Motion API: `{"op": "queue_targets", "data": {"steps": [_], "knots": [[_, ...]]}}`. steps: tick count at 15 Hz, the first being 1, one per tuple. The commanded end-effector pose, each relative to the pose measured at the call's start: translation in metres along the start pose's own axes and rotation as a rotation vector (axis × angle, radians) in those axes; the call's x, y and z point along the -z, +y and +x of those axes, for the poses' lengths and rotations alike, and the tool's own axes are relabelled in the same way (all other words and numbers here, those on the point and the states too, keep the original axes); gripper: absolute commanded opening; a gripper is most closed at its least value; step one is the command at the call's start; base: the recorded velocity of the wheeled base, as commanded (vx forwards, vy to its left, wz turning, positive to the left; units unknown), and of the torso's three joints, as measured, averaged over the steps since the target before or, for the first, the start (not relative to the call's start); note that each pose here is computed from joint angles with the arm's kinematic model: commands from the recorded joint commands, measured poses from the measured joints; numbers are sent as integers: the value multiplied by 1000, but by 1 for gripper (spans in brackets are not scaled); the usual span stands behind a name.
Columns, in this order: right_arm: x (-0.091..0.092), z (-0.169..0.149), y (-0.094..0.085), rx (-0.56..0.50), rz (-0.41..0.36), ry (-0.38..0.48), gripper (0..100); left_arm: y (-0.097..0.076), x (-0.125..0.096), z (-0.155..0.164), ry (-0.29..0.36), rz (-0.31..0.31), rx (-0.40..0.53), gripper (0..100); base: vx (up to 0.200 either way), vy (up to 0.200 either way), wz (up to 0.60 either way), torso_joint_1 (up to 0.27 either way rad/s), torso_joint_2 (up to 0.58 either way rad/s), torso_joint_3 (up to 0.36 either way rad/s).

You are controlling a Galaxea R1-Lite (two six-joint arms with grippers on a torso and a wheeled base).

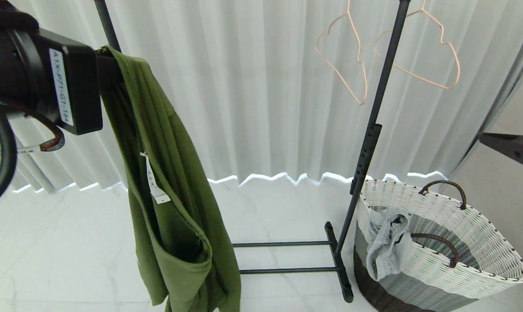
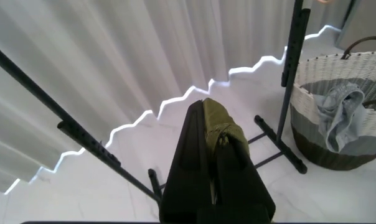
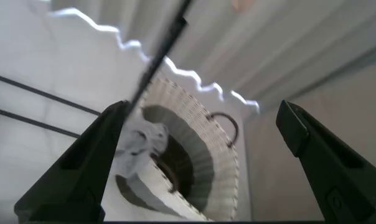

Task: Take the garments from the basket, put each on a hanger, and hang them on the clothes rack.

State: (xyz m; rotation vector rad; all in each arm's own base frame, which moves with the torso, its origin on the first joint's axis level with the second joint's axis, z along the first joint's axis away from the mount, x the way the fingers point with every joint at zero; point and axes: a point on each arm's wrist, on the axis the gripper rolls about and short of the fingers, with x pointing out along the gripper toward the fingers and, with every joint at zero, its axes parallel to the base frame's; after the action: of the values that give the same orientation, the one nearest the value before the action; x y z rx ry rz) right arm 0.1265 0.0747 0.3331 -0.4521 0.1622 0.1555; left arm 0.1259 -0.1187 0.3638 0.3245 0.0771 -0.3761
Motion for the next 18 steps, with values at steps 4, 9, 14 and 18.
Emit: {"op": "queue_targets", "data": {"steps": [4,9,14,18], "knots": [[17,12,-20,140,41,99,100,11,11,-4,28,10,-55,0,0,0,0,0,0,0],[19,8,-19,52,119,68,100,21,13,-12,23,7,-97,0,0,0,0,0,0,0],[21,10,-21,68,123,81,100,22,15,-18,19,22,-95,0,0,0,0,0,0,0],[23,12,-25,94,131,97,100,18,23,-21,32,72,-68,0,0,0,0,42,-162,-119]]}}
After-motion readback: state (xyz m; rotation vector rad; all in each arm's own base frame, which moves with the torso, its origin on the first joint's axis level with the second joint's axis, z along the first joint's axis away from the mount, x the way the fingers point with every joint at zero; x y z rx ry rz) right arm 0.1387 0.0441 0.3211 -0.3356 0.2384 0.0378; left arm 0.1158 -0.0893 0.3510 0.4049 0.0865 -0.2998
